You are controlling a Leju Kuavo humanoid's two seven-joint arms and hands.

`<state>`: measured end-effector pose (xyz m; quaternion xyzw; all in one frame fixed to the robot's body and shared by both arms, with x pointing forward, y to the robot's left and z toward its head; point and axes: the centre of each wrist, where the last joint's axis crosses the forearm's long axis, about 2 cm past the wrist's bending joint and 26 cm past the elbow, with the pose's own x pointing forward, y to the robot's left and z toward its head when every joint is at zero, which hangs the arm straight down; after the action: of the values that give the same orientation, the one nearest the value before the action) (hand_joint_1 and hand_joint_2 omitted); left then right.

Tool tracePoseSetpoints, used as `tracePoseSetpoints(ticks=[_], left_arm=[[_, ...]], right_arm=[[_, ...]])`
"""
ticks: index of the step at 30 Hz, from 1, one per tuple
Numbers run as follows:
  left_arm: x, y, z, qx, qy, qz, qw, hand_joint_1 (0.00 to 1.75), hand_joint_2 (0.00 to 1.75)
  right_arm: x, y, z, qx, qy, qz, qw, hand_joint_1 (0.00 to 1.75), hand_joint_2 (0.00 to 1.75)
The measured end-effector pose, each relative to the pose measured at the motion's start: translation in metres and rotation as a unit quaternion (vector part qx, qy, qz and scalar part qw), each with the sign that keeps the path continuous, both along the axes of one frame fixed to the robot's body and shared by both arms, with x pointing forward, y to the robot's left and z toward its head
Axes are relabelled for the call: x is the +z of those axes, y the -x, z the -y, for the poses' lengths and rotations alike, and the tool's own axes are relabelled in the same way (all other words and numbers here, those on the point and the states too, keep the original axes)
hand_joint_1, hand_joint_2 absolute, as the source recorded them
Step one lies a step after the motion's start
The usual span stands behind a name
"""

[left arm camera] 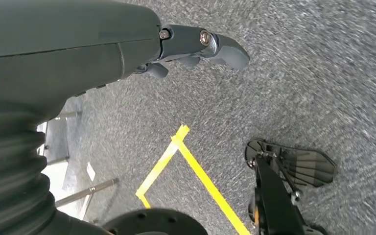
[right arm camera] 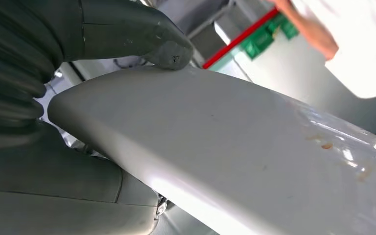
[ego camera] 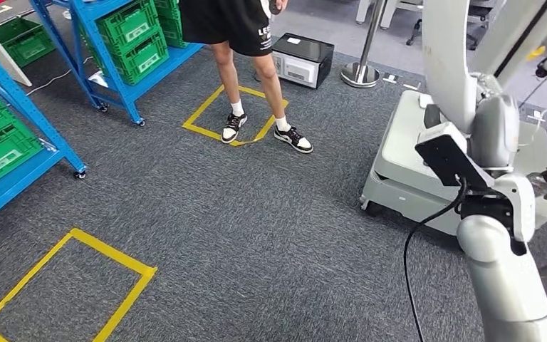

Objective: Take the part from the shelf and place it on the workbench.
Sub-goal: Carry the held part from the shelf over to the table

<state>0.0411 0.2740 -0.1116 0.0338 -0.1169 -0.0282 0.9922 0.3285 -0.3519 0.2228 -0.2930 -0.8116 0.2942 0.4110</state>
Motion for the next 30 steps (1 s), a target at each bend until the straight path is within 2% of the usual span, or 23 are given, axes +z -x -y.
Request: tracePoseSetpoints(ticks=[7, 15, 22, 26, 30], left_arm=[[0.001, -0.005, 0.001, 0.011, 0.002, -0.011, 1.000, 0.00, 1.75], [0.000, -0.003, 0.000, 0.016, 0.001, -0.017, 1.000, 0.00, 1.75], [0.001, -0.009, -0.001, 0.004, -0.002, -0.012, 1.000, 0.00, 1.75], [0.001, -0.010, -0.001, -0.004, -0.004, -0.018, 1.000, 0.00, 1.75], [0.001, -0.012, -0.002, -0.007, -0.006, -0.024, 1.000, 0.00, 1.75]], right_arm=[[0.009, -0.019, -0.006, 0.000, -0.001, 0.014, 1.000, 1.75, 1.75], [0.009, -0.023, -0.017, -0.002, -0.006, 0.015, 1.000, 1.75, 1.75], [0.002, -0.018, -0.011, -0.027, -0.004, 0.007, 1.000, 1.75, 1.75], [-0.011, -0.008, -0.005, -0.036, -0.005, -0.008, 0.999, 1.75, 1.75], [-0.013, 0.000, -0.002, -0.037, -0.005, -0.004, 0.999, 1.75, 1.75]])
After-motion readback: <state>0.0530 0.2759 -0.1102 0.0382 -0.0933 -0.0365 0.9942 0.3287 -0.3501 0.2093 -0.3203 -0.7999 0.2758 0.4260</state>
